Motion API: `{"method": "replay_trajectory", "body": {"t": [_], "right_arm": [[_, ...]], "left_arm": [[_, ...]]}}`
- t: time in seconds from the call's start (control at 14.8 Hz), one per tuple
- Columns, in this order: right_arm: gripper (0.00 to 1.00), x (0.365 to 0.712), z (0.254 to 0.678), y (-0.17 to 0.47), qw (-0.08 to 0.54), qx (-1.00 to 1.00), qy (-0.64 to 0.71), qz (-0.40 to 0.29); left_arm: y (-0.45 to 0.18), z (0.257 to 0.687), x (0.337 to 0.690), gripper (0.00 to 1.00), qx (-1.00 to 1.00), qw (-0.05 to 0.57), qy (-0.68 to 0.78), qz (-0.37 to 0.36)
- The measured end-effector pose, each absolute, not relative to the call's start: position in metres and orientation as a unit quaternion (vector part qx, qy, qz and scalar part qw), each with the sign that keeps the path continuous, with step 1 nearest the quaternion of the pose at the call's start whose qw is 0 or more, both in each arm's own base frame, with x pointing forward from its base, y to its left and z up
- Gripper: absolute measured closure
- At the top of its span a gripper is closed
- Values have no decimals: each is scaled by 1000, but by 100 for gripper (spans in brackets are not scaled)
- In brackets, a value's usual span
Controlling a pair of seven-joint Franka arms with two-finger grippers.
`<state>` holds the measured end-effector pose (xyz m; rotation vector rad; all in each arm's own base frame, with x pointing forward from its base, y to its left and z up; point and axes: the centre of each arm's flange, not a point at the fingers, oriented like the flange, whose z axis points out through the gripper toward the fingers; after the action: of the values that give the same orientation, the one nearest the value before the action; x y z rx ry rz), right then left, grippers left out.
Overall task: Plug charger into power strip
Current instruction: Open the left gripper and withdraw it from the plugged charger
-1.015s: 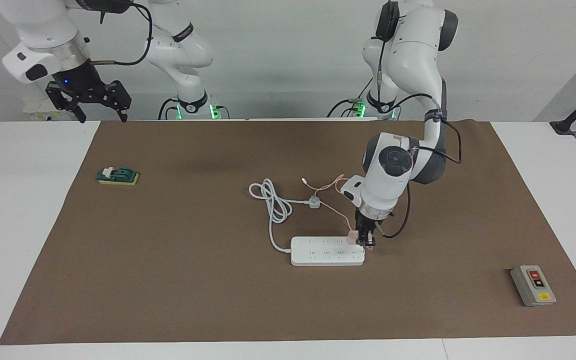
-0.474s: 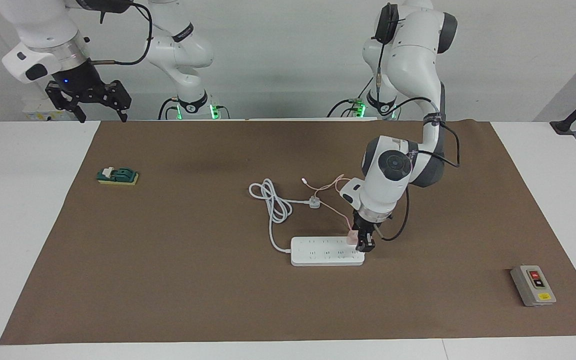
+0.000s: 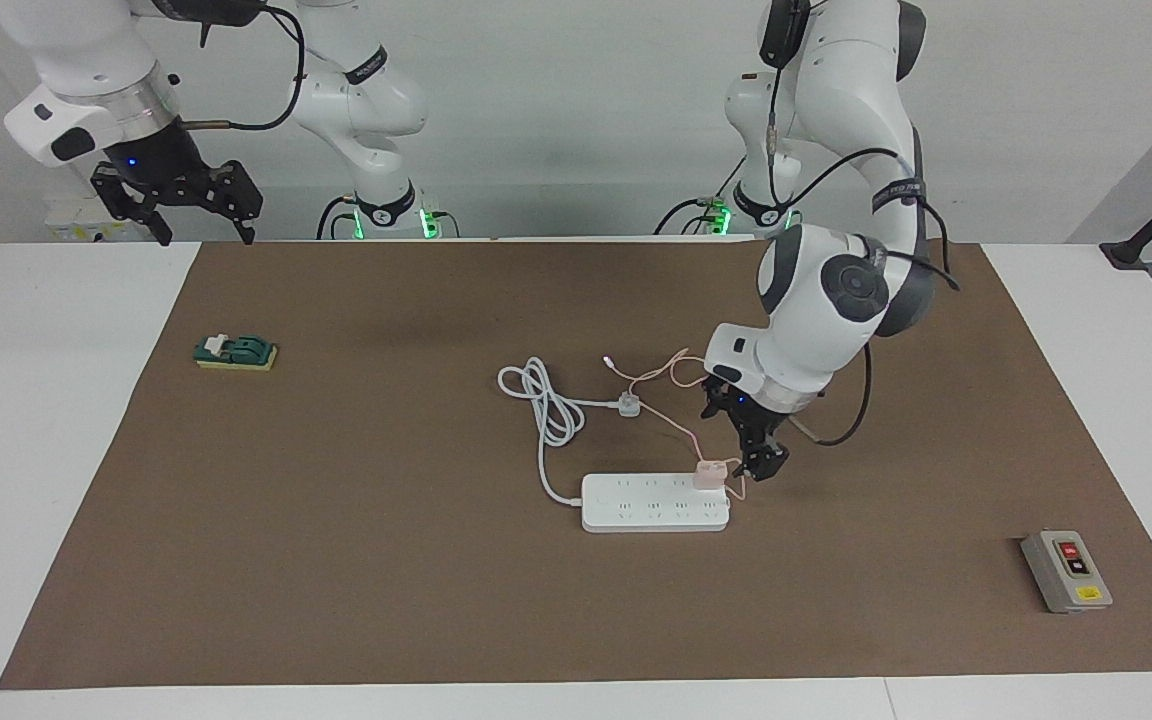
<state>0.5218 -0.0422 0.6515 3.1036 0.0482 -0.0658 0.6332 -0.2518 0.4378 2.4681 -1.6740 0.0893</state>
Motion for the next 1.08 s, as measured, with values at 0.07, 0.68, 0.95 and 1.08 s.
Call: {"method": "replay_trajectory", "body": {"t": [0.07,0.68,0.95,1.08], "right_arm": [[0,522,652,-42,18,999,16,-21],[0,522,651,-42,18,999,16,-21],[0,522,652,-42,18,999,16,-21],[0,522,652,-42,18,999,16,-21]], "left_arm": [[-247,459,625,0,839,81,-537,21],[-78,582,579,0,977,35,-201,-55],[-69,593,573,0,992,28,-113,-52],[-59,601,569,0,993,27,-100,-52]]}}
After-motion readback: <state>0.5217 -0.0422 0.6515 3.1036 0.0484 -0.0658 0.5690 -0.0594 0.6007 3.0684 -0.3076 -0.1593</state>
